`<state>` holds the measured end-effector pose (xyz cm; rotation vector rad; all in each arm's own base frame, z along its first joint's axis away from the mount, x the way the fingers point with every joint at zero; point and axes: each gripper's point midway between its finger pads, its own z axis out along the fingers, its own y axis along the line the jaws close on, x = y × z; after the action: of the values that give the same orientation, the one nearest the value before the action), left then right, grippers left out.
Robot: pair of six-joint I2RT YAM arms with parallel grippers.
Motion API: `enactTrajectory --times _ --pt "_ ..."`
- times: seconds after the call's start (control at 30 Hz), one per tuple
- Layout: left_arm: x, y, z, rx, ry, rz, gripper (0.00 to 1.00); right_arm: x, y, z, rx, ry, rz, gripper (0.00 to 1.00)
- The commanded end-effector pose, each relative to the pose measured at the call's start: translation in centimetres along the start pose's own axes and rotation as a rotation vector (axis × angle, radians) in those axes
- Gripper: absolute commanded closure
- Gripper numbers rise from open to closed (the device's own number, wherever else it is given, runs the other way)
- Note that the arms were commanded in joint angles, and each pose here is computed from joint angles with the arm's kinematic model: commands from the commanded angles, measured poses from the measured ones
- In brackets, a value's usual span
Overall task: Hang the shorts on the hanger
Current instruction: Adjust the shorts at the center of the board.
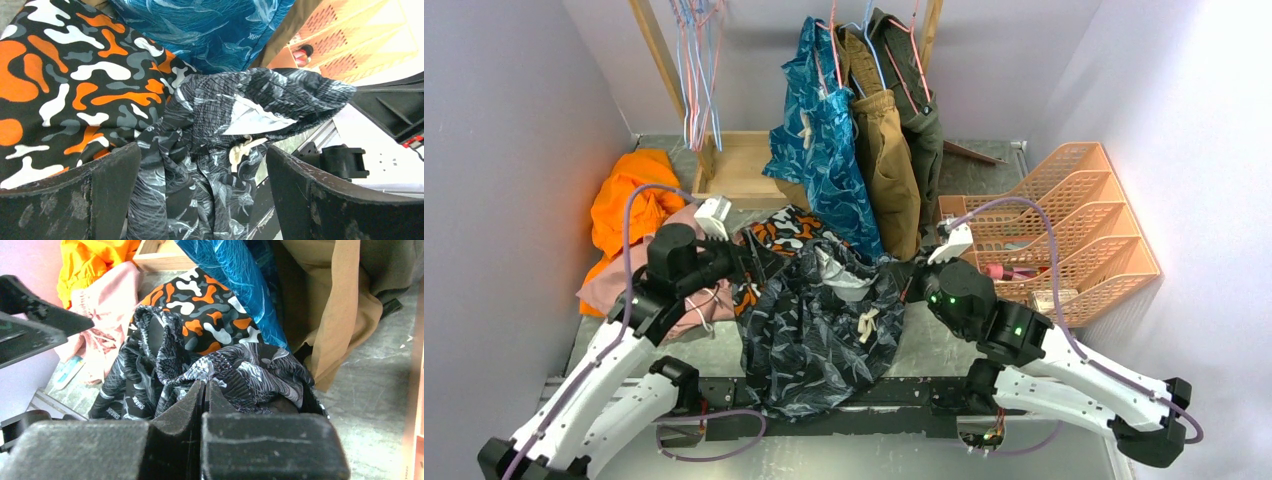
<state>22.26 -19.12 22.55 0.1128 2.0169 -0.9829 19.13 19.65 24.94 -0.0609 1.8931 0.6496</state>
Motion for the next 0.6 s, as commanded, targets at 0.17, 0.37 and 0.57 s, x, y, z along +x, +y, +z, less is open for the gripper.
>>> enactTrajectory --times 0.17,0.37,0.57 --pt "5.8 -3.4 -0.6 -0.014 0.126 -0.049 0.01 0.9 0.3 1.9 0.012 -0.017 0.022 1.0" --pt "10.2 -6.3 3.0 -0.144 0.227 0.051 0.01 2.2 -0.2 2.7 0.037 0.007 0.015 1.0" --pt "12.4 -4.1 6.6 -0.338 0.261 0.053 0.05 2.4 -0.9 2.0 0.044 0.002 0.03 1.0"
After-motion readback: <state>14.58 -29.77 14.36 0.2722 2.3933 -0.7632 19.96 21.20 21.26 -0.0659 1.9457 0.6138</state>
